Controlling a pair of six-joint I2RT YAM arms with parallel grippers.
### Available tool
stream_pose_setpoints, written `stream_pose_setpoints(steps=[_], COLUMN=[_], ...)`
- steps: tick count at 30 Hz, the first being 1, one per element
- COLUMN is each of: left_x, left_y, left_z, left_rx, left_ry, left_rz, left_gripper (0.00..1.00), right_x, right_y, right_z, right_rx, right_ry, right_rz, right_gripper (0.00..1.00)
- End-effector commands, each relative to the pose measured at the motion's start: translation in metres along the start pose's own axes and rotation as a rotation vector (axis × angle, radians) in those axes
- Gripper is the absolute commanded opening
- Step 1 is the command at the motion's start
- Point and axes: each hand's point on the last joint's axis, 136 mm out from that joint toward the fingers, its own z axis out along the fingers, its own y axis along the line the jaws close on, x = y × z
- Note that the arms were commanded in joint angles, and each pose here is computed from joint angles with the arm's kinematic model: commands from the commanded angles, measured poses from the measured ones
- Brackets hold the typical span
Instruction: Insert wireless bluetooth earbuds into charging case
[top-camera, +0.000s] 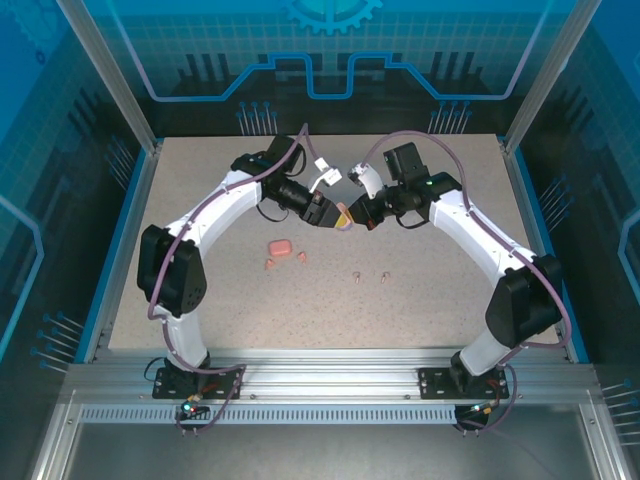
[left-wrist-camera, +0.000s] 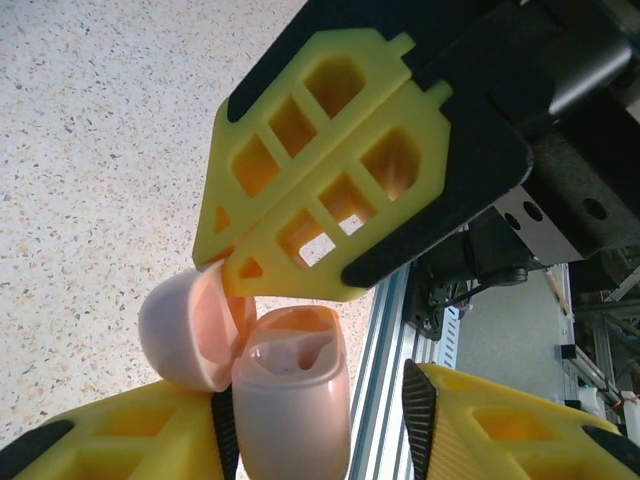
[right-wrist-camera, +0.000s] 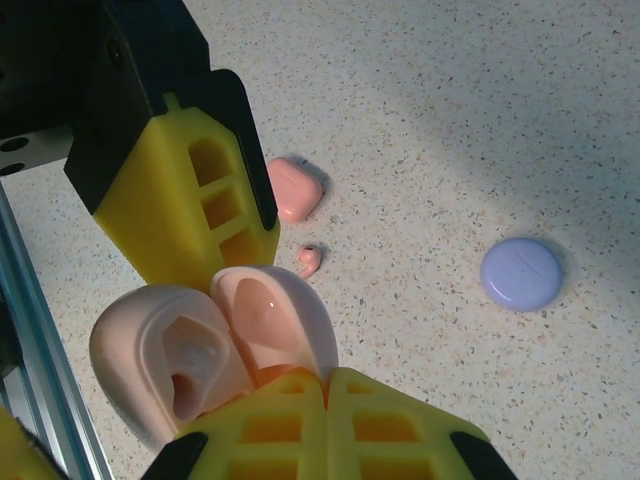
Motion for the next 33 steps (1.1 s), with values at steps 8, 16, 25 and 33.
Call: stream_pose_setpoints(steps=[8,16,25,33], left_x=[-0.007,-0.012,-0.035,-0.045], left_y=[-0.001,0.000,0.007,-0.018], left_z=[0.004,0.003,-0.053,-0.110], left_rx=[0.039,0.026,-0.124,-0.347], left_ry=[-0.009,-0.028,-0.324,-0.778], left_rz=[0.015,0.030,0.105,0.305], left_gripper=[0.32,0.00,0.00,0.00], right_x=[-0.007,-0.011,0.005,0.071], right_y=[0.005,-0.002,-0.022,-0.019], right_z=[0.000,-0.003,-0.053,-0.014], right_rx=[-0.006,0.037,0.118,0.332], right_ry=[-0.004,-0.012,-0.113,0.074], right_rz=[-0.024,-0.007,0.334,0.578], right_gripper=[0.00,0.02,0.56,0.58])
